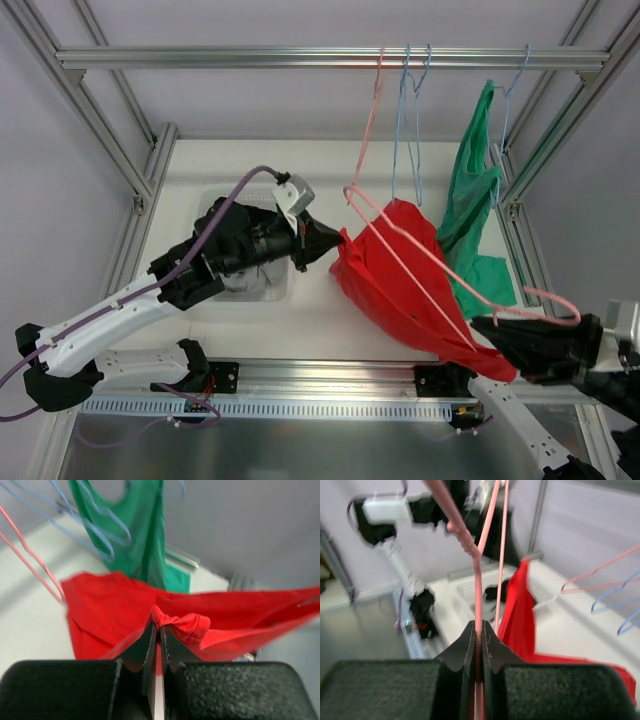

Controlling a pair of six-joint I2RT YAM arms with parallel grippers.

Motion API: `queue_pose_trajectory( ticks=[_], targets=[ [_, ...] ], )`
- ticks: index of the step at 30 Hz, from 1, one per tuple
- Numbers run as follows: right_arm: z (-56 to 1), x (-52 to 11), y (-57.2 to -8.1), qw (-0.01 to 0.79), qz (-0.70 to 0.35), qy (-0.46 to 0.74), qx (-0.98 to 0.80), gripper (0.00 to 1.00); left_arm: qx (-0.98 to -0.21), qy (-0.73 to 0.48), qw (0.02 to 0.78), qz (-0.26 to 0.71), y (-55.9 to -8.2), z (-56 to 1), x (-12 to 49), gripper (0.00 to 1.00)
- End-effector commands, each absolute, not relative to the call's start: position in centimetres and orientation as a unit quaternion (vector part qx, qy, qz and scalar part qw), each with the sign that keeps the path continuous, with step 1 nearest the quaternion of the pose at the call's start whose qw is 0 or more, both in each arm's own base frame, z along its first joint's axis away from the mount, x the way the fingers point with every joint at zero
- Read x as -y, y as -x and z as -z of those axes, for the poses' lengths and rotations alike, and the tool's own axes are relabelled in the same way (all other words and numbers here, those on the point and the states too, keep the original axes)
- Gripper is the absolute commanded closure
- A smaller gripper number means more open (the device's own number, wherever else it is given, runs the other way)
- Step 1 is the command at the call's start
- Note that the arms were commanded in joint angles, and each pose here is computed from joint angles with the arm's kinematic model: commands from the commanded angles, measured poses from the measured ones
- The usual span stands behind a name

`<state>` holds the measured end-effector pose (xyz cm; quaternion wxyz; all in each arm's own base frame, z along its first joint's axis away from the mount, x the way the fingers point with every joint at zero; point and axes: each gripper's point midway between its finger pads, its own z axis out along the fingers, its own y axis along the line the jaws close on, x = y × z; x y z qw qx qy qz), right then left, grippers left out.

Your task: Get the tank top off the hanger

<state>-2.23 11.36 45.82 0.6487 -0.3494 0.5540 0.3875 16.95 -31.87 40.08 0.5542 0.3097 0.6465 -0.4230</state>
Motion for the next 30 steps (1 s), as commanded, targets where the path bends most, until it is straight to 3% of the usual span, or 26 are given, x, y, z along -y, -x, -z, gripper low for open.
queue_pose_trajectory(
  ticks=[1,3,4,6,8,9,10,12,20,22,23,26,27,30],
  targets=[
    [-53.5,-11.9,-2.8,0.750,-0.382,0.280,-0.462,1.00,-0.622,-0.345,0.519,0.475,-13.9,-37.7,32.1,1.00],
    [-54.1,-11.9,-6.4,0.774,-0.392,0.213,-0.449,1.00,-0.635,-0.333,0.518,0.466,-14.1,-36.1,31.4,1.00],
    [-57.7,-10.9,-5.8,0.821,-0.400,0.184,-0.364,1.00,-0.655,-0.331,0.506,0.454,-14.2,-33.6,31.2,1.00],
    [-59.3,-9.8,-7.0,0.851,-0.407,0.130,-0.305,1.00,-0.677,-0.315,0.503,0.436,-14.9,-31.5,30.7,1.00],
    [-60.0,-7.5,-9.1,0.888,-0.378,0.055,-0.256,1.00,-0.709,-0.301,0.488,0.411,-15.5,-27.9,30.3,1.00],
    [-58.0,-7.8,-12.9,0.888,-0.320,0.050,-0.325,1.00,-0.731,-0.278,0.487,0.390,-16.3,-26.1,29.7,1.00],
    [-58.7,-7.0,-13.0,0.888,-0.285,0.050,-0.357,1.00,-0.745,-0.262,0.486,0.374,-16.9,-25.0,29.3,1.00],
    [-54.2,-6.1,-17.3,0.844,-0.207,0.023,-0.494,1.00,-0.777,-0.214,0.490,0.333,-18.4,-22.5,28.0,1.00],
    [-44.6,-5.1,-18.5,0.721,-0.134,0.025,-0.680,1.00,-0.798,-0.204,0.482,0.300,-19.1,-20.0,27.5,1.00],
    [-42.3,-4.6,-19.6,0.687,-0.095,0.026,-0.720,1.00,-0.793,-0.207,0.485,0.304,-19.0,-20.5,27.5,0.96],
    [-42.3,-4.2,-20.0,0.682,-0.080,0.020,-0.727,1.00,-0.790,-0.211,0.486,0.307,-19.0,-20.8,27.7,0.85],
    [-41.0,-4.8,-22.7,0.644,-0.048,0.033,-0.763,1.00,-0.781,-0.234,0.477,0.328,-18.2,-21.6,28.4,0.66],
    [-41.8,-5.2,-23.1,0.642,-0.056,0.038,-0.764,1.00,-0.775,-0.239,0.478,0.337,-18.0,-22.3,28.7,0.49],
    [-42.9,-6.3,-26.0,0.626,-0.080,0.036,-0.775,1.00,-0.765,-0.259,0.469,0.359,-17.0,-23.1,29.2,0.26]
  ],
)
